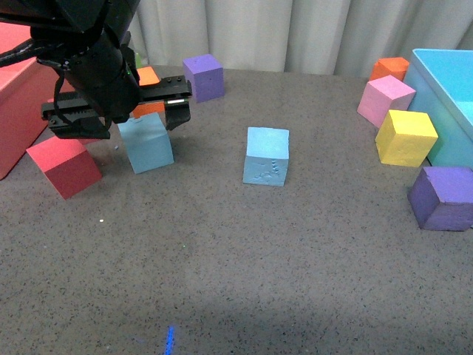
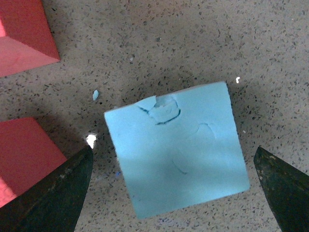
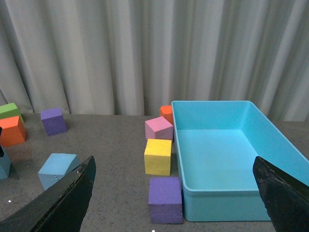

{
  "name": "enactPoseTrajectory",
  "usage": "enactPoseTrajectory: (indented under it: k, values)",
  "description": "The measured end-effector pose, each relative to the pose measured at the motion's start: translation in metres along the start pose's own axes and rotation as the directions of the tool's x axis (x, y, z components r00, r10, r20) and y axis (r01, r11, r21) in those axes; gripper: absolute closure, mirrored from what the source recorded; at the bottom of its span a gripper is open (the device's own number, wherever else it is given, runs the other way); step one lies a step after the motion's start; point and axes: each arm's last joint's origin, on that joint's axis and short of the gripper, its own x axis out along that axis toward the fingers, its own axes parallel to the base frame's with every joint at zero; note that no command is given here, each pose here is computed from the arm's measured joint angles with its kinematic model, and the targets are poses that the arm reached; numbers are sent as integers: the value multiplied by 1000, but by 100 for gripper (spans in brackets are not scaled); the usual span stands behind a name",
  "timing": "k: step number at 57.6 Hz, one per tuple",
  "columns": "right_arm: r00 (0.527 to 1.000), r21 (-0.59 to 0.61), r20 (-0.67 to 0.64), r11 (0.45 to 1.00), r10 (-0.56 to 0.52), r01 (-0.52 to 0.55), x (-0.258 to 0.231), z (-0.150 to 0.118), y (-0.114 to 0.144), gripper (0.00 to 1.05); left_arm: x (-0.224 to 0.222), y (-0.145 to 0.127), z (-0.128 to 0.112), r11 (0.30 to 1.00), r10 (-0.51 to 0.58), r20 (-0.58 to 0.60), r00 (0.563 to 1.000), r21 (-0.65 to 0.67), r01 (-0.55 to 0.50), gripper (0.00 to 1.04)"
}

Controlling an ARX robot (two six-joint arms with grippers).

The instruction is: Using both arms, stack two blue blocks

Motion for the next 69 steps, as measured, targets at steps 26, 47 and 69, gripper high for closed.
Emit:
enactPoseTrajectory:
  k: [26, 47, 69]
  values:
    - [1000, 0, 0, 1000, 0, 0, 0, 0, 0, 10, 25, -3, 5, 999, 17, -74, 997, -36, -19, 40]
    - [1000, 0, 0, 1000, 0, 0, 0, 0, 0, 10, -7, -18, 0, 1000, -22, -16, 1000, 15, 22, 51]
    - [1000, 0, 0, 1000, 0, 0, 0, 0, 0, 10, -71, -100, -19, 942, -212, 30, 977, 271, 196, 53]
